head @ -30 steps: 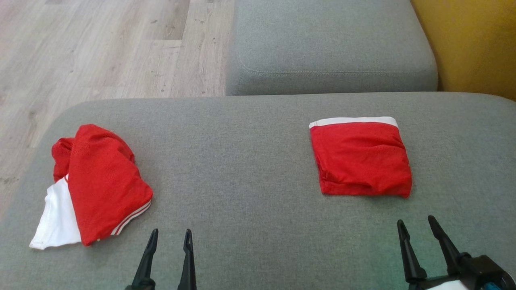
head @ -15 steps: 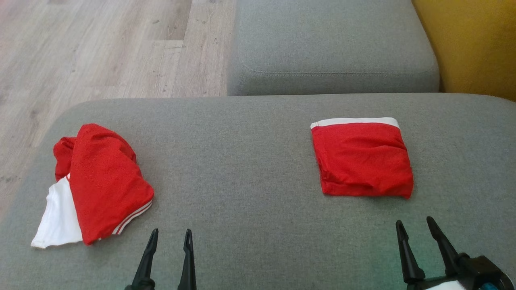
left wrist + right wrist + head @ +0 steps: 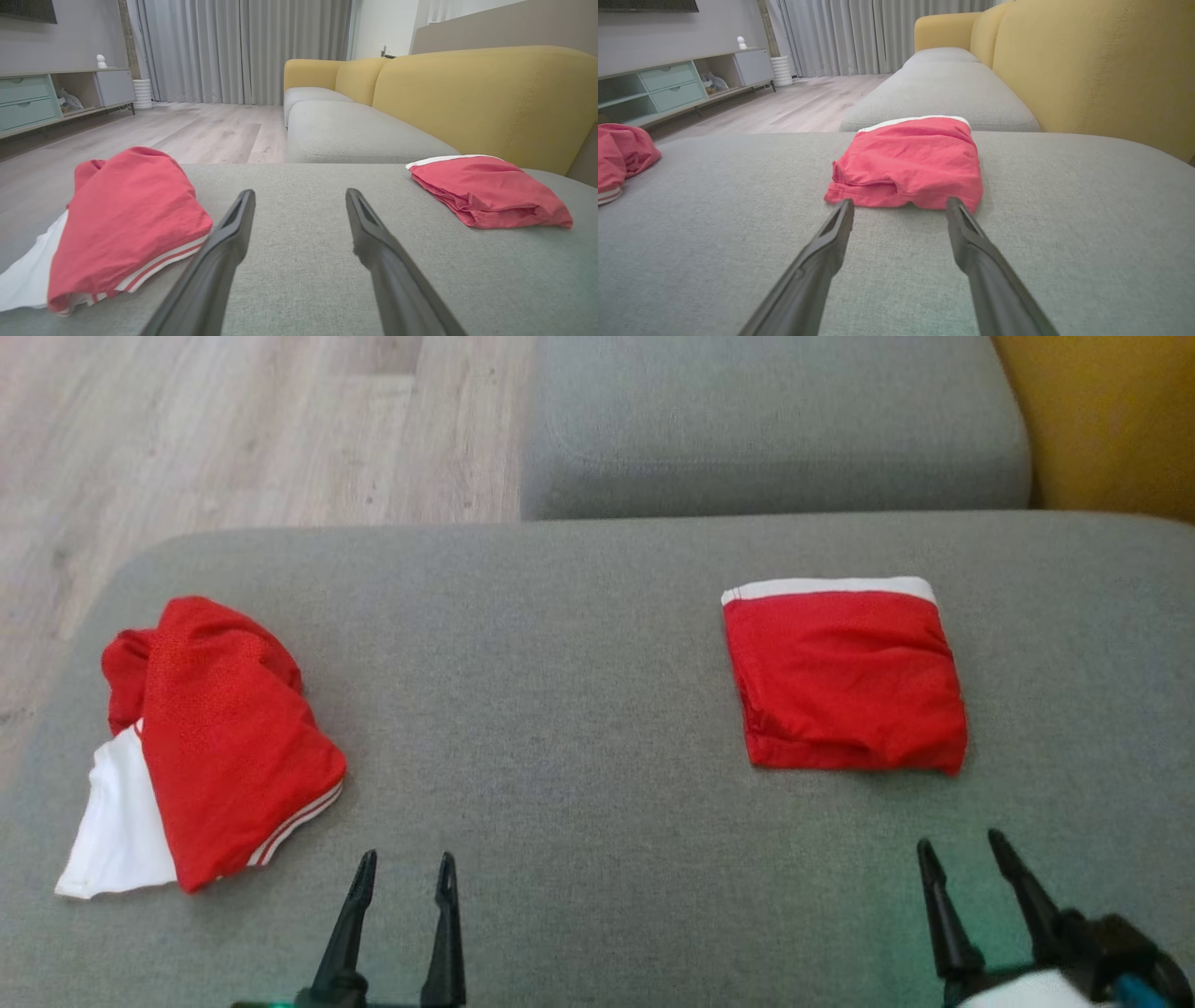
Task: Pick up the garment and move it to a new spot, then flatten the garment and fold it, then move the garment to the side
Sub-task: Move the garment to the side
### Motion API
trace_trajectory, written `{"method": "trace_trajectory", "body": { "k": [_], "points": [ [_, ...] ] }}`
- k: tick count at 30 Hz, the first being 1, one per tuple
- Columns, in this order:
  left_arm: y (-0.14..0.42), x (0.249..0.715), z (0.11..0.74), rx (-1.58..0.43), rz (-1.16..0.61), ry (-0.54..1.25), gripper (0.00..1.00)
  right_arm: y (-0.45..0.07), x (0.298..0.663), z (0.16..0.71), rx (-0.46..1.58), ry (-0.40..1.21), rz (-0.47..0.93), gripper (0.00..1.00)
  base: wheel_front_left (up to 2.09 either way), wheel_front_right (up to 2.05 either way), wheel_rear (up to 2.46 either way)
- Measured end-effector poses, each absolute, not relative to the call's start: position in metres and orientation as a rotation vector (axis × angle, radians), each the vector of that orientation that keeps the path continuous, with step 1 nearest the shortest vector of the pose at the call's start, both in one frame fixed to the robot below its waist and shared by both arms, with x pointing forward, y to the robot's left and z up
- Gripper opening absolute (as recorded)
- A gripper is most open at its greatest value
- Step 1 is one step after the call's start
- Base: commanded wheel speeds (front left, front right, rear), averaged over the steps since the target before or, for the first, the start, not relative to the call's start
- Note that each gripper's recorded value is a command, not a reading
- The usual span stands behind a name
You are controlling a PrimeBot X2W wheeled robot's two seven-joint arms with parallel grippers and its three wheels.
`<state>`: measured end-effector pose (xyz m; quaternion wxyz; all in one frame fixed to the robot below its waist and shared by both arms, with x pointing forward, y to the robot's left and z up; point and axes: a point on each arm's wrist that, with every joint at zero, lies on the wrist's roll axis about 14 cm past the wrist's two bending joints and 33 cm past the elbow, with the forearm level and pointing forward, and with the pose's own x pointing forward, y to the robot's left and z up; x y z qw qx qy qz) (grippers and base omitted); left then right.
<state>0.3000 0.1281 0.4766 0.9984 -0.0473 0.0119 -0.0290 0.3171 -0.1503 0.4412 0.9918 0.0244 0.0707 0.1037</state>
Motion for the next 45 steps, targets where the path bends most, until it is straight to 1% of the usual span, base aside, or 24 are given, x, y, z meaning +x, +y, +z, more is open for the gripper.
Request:
{"method": "trace_trajectory", "body": {
  "k": [4, 7, 10, 14, 16, 18, 19, 23, 24, 25, 26, 30, 33, 38, 45],
  "points": [
    [0.122, 0.308, 0.480, -0.098, -0.074, 0.019, 1.00, -0.152, 0.335, 0.445, 0.036, 0.129, 0.217, 1.00, 0.00, 0.00, 0.00],
    [0.113, 0.324, 0.485, -0.101, -0.099, 0.005, 1.00, -0.159, 0.366, 0.447, 0.056, 0.124, 0.210, 1.00, 0.00, 0.00, 0.00],
    [0.104, 0.345, 0.493, -0.104, -0.128, -0.020, 1.00, -0.181, 0.404, 0.442, 0.062, 0.151, 0.167, 1.00, 0.00, 0.00, 0.00],
    [0.097, 0.367, 0.494, -0.109, -0.149, -0.029, 1.00, -0.205, 0.448, 0.429, 0.058, 0.262, 0.134, 1.00, 0.00, 0.00, 0.00],
    [0.095, 0.371, 0.489, -0.112, -0.156, -0.015, 1.00, -0.210, 0.462, 0.415, 0.063, 0.356, 0.133, 1.00, 0.00, 0.00, 0.00],
    [0.092, 0.374, 0.484, -0.115, -0.156, 0.000, 1.00, -0.212, 0.469, 0.402, 0.085, 0.439, 0.135, 1.00, 0.00, 0.00, 0.00],
    [0.091, 0.375, 0.481, -0.124, -0.157, 0.012, 1.00, -0.212, 0.471, 0.388, 0.100, 0.517, 0.141, 1.00, 0.00, 0.00, 0.00],
    [0.092, 0.377, 0.475, -0.123, -0.144, 0.029, 1.00, -0.197, 0.469, 0.367, 0.154, 0.632, 0.184, 1.00, 0.00, 0.00, 0.00],
    [0.093, 0.378, 0.473, -0.127, -0.139, 0.034, 1.00, -0.193, 0.468, 0.363, 0.163, 0.656, 0.197, 0.90, 0.00, 0.00, 0.00],
    [0.093, 0.380, 0.472, -0.128, -0.139, 0.036, 1.00, -0.191, 0.468, 0.361, 0.167, 0.669, 0.205, 0.31, 0.00, 0.00, 0.00],
    [0.093, 0.381, 0.472, -0.128, -0.138, 0.038, 1.00, -0.192, 0.469, 0.360, 0.167, 0.673, 0.209, 0.00, 0.00, 0.00, 0.00],
    [0.089, 0.389, 0.470, -0.144, -0.149, 0.041, 1.00, -0.203, 0.479, 0.364, 0.185, 0.647, 0.189, 0.00, 0.00, 0.00, 0.00],
    [0.081, 0.396, 0.469, -0.154, -0.175, 0.038, 1.00, -0.226, 0.482, 0.368, 0.152, 0.625, 0.151, 0.00, 0.00, 0.00, 0.00],
    [0.057, 0.413, 0.464, -0.165, -0.261, 0.033, 1.00, -0.293, 0.488, 0.376, 0.063, 0.610, 0.037, 0.00, 0.00, 0.00, 0.00],
    [0.036, 0.460, 0.455, -0.162, -0.343, -0.012, 1.00, -0.406, 0.479, 0.377, -0.169, 0.690, -0.157, 0.00, 0.00, 0.00, 0.00]
  ]
}}
